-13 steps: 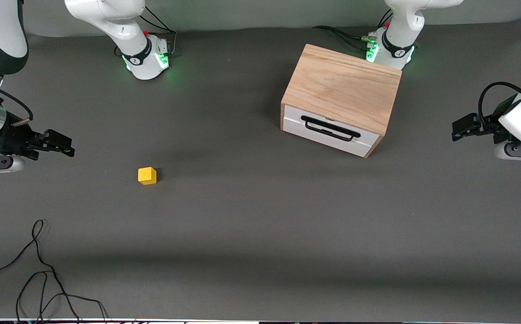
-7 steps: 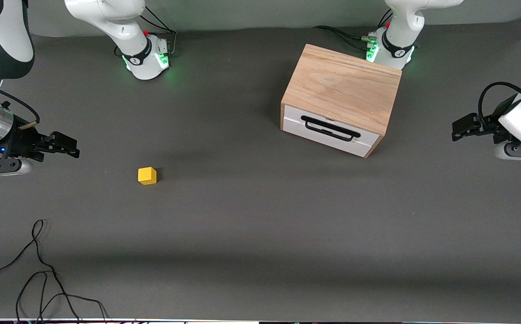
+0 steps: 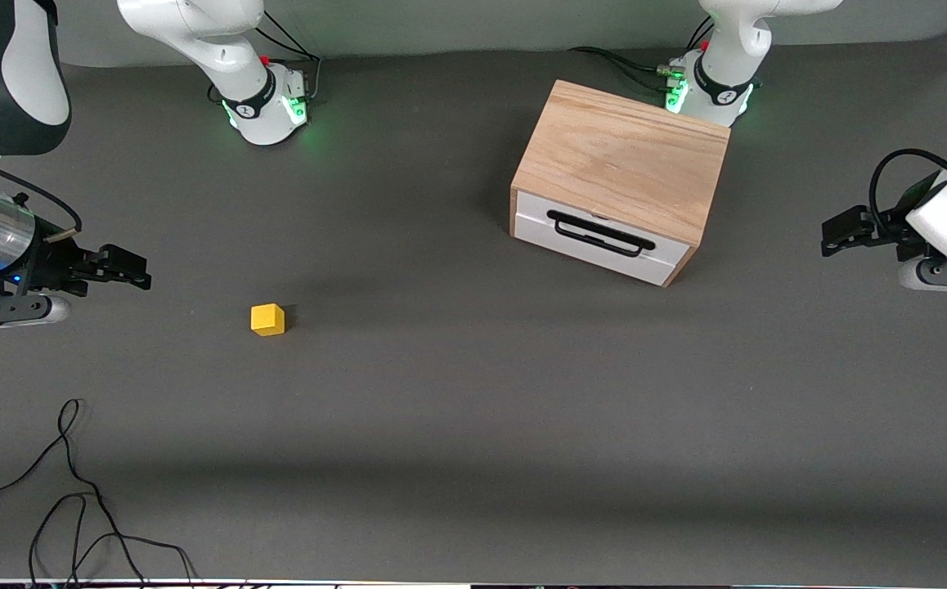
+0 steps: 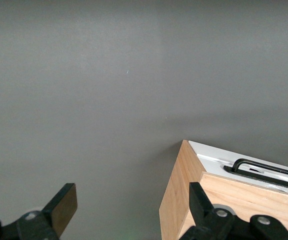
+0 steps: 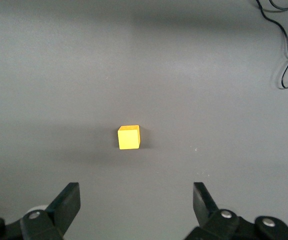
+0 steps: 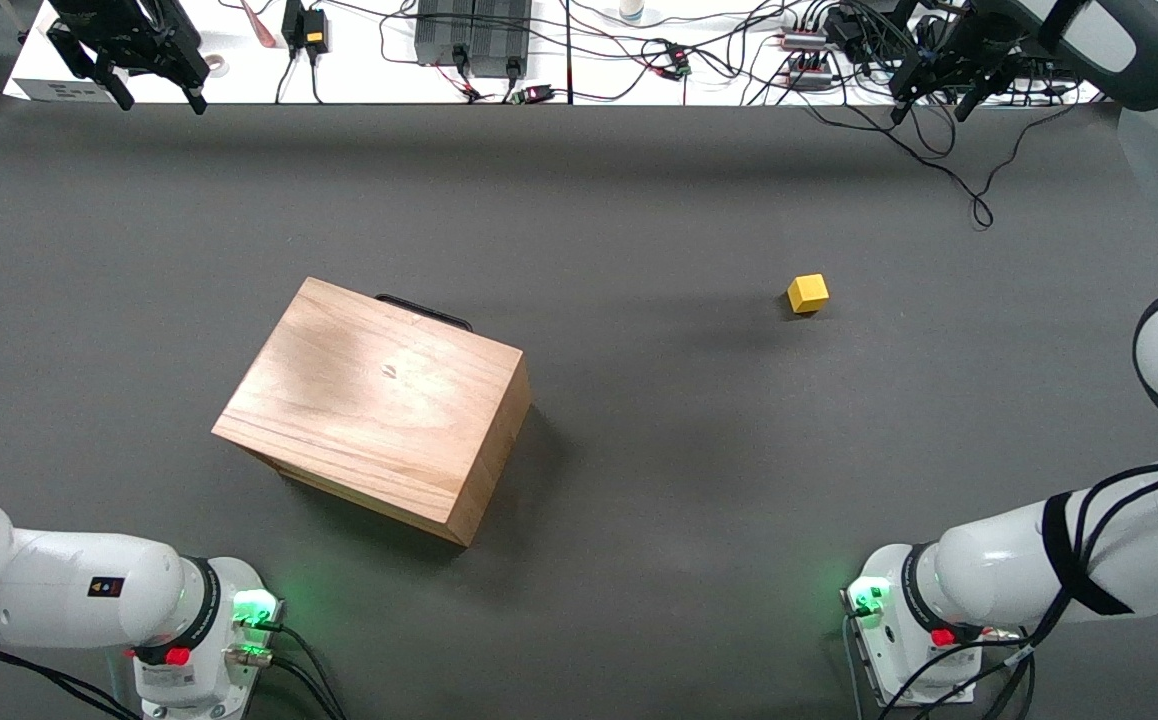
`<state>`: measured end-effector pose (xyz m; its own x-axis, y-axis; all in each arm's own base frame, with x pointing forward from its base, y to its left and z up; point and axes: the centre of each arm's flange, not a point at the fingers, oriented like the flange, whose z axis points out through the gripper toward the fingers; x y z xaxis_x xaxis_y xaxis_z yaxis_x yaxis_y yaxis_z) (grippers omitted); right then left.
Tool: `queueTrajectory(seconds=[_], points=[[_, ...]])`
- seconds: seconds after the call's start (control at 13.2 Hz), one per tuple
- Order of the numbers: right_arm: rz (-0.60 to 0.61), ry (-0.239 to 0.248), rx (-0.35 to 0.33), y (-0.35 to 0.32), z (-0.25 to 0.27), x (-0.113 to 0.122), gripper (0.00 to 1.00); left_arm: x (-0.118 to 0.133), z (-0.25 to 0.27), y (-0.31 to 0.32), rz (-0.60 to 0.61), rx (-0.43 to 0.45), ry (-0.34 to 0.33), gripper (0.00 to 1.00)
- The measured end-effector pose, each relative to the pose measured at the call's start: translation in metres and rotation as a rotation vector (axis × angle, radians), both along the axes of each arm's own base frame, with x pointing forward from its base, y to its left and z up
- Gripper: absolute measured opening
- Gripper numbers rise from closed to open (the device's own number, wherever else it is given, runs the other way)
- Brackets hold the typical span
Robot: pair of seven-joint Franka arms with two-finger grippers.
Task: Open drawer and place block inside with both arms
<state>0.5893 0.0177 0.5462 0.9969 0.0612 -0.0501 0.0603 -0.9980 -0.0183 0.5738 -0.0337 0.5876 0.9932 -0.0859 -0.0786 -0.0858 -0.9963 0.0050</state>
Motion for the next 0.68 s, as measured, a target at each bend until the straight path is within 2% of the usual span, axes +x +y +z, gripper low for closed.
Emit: queueTrajectory(seconds=[0.53,0.68], points=[[0.001,0.014,0.0,0.0,-0.007,-0.001,1.0,0.0,0.0,-0.004,0.002,-0.003,0.0,1.0],[0.002,0.022,-0.001,0.0,-0.011,-0.001,1.0,-0.001,0.0,-0.017,0.053,-0.001,0.0,1.0]])
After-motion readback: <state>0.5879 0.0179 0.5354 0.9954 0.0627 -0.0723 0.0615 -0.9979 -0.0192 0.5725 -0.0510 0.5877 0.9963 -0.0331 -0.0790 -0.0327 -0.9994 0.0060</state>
